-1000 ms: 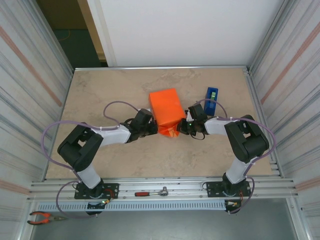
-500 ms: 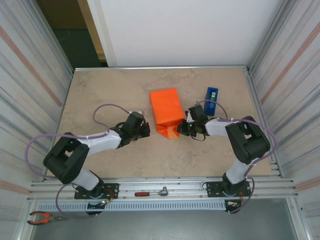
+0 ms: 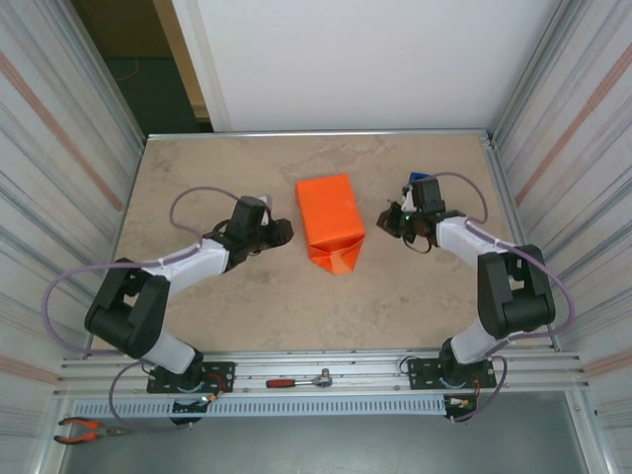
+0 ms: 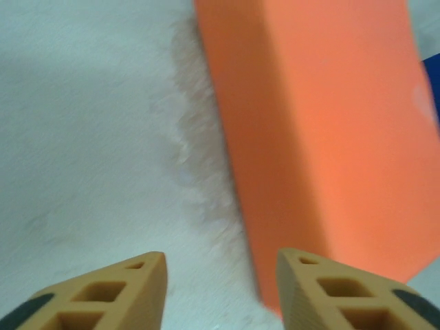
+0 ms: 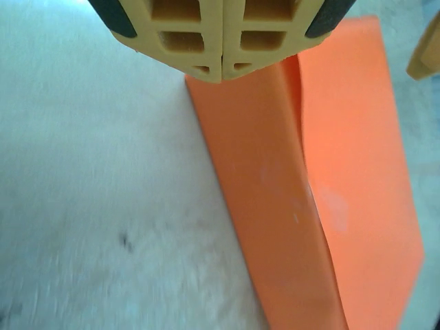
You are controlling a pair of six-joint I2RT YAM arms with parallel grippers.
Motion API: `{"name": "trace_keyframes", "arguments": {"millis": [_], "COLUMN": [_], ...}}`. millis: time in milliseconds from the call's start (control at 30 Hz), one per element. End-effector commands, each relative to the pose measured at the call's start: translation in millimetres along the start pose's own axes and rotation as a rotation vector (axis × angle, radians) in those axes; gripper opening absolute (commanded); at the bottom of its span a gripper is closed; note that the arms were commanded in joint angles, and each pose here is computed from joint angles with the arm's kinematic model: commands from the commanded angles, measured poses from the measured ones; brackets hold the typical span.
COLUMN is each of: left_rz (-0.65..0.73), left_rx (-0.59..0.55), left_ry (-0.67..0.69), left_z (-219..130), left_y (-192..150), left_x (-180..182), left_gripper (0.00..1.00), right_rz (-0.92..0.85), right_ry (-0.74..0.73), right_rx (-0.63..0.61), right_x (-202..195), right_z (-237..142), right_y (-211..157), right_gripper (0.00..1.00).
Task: Wrap the gift box in paper
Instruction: Fold the wrapping paper for the gift box, then rotate the gift box at the center of the table.
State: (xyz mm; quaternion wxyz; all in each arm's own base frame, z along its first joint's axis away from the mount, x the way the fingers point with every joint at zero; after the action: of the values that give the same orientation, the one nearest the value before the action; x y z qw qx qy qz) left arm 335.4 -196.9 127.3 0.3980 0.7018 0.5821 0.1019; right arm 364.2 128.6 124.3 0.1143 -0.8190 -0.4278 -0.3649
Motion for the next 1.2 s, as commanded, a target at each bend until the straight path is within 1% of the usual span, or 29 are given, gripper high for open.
{"name": "trace_keyframes", "arguments": {"millis": [0, 167, 233, 333, 433, 500, 600, 667, 767, 900, 1033, 1167], "left_rz": [0.044, 0.019, 0.007, -0.001, 0.002, 0.006, 0.008, 0.008, -0.002, 0.005, 0.007, 0.013], "left_rx": [0.0, 0.03, 0.038, 0.049, 0.06, 0.061, 0.055, 0.043, 0.026, 0.004, -0.036, -0.061], "left_ry": [-0.101, -0.165, -0.181, -0.19, -0.193, -0.193, -0.183, -0.168, -0.139, -0.091, -0.065, -0.046], "left_z": [12.8, 36.7, 43.5, 47.5, 46.3, 42.7, 32.8, 23.7, 12.2, 0.7, -16.0, -33.7], "left_y": [19.5, 25.4, 24.7, 20.6, 13.3, 7.9, -0.2, -6.6, -14.1, -11.7, -2.2, -1.9], "left_x": [-17.6, -27.0, -28.5, -30.0, -31.9, -33.2, -34.5, -33.9, -28.2, -17.0, -7.8, -2.6], "left_gripper": [0.53, 0.58, 0.59, 0.59, 0.57, 0.53, 0.49, 0.49, 0.49, 0.51, 0.55, 0.62], "right_rz": [0.011, 0.007, -0.001, -0.036, -0.073, -0.094, -0.108, -0.121, -0.13, -0.121, -0.088, -0.073], "right_ry": [-0.032, -0.035, -0.036, -0.032, -0.029, -0.033, -0.023, -0.021, -0.009, -0.012, -0.006, 0.009], "right_rx": [0.048, 0.093, 0.117, 0.165, 0.205, 0.23, 0.254, 0.267, 0.271, 0.232, 0.165, 0.133], "right_x": [2.5, 14.9, 18.9, 27.9, 36.0, 39.2, 44.9, 49.0, 54.4, 53.9, 46.2, 34.5], "right_z": [13.3, 39.1, 48.5, 61.9, 72.4, 79.1, 85.3, 87.4, 85.6, 72.6, 44.4, 15.5], "right_y": [10.0, 22.8, 20.6, 8.2, -7.4, -19.5, -33.2, -43.4, -50.1, -40.2, -22.4, -24.3], "right_gripper": [0.0, 0.0, 0.0, 0.0, 0.0, 0.0, 0.0, 0.0, 0.0, 0.0, 0.0, 0.0]}}
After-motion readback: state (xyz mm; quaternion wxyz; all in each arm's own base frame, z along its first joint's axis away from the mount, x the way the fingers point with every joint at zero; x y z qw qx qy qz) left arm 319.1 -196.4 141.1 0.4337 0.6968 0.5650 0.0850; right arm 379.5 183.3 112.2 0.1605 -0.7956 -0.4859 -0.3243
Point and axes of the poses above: each hand's point on the last joint's axis, 136 mm out from that joint toward the fingers, its own z axis out along the fingers, its own x axis along the line the jaws close on, y = z × x, the point moved 4 cm from there along -z, back along the fingers, and after that the axes turned 15 degrees about z, right-handed, at the moved point
